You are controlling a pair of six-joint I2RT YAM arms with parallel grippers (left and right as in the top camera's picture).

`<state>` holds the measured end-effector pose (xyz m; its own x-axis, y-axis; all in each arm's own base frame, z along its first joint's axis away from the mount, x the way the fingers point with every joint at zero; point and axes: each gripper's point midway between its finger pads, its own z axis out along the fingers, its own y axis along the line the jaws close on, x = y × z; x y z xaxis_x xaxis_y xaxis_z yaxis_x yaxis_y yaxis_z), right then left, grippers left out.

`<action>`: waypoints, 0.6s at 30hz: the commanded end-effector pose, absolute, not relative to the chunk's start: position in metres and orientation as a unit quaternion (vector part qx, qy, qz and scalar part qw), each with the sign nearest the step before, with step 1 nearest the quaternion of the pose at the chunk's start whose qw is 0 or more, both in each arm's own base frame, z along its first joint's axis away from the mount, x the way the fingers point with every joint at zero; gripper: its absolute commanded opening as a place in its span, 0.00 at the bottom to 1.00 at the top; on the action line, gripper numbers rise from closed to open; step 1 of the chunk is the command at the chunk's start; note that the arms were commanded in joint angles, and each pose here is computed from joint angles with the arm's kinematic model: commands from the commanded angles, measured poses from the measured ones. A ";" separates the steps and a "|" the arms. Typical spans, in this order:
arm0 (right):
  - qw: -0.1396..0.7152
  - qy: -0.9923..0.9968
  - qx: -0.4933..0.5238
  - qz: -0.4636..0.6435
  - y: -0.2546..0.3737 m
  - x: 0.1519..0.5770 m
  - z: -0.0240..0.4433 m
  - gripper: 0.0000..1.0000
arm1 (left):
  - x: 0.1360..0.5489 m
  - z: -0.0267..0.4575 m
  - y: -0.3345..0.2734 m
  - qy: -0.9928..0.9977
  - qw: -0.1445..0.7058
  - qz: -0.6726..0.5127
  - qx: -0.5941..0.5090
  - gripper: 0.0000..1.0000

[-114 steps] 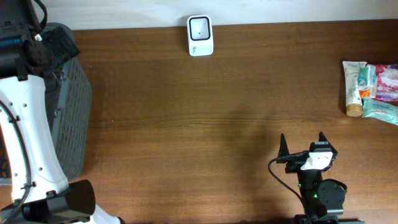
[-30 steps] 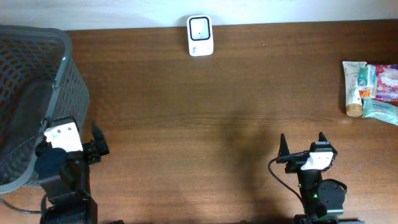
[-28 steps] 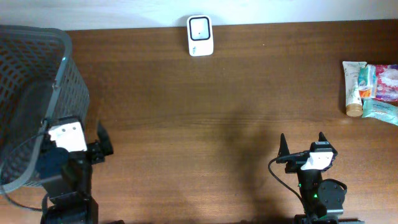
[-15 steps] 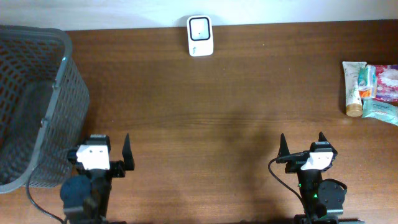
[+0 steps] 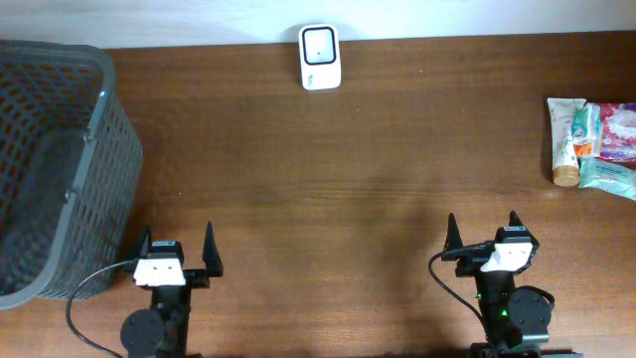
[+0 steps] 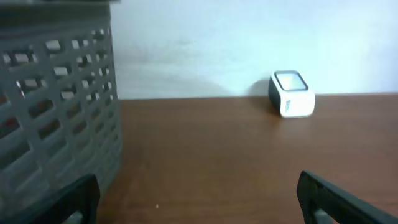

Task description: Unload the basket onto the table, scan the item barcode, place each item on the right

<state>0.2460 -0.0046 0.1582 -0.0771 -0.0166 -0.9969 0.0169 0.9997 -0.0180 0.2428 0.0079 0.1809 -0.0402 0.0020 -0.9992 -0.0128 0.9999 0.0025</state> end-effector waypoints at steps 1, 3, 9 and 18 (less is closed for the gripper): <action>0.678 0.735 0.009 -0.015 -0.008 0.246 0.155 0.99 | 0.245 0.157 0.016 0.730 0.680 -0.018 -0.064 0.99; 0.678 0.735 0.009 -0.015 -0.008 0.246 0.155 0.99 | 0.245 0.159 0.017 0.728 0.682 -0.016 -0.066 0.99; 0.678 0.735 0.009 -0.015 -0.008 0.246 0.155 0.99 | 0.245 0.156 0.020 0.731 0.678 -0.010 -0.071 0.99; 0.678 0.735 0.009 -0.015 -0.008 0.246 0.155 0.99 | 0.245 0.156 0.019 0.734 0.678 0.016 -0.038 0.99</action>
<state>0.2460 -0.0046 0.1582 -0.0771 -0.0166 -0.9969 0.0169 0.9997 -0.0180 0.2451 0.0195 0.1580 -0.0762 -0.0659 -0.9949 -0.0840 0.9947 -0.0595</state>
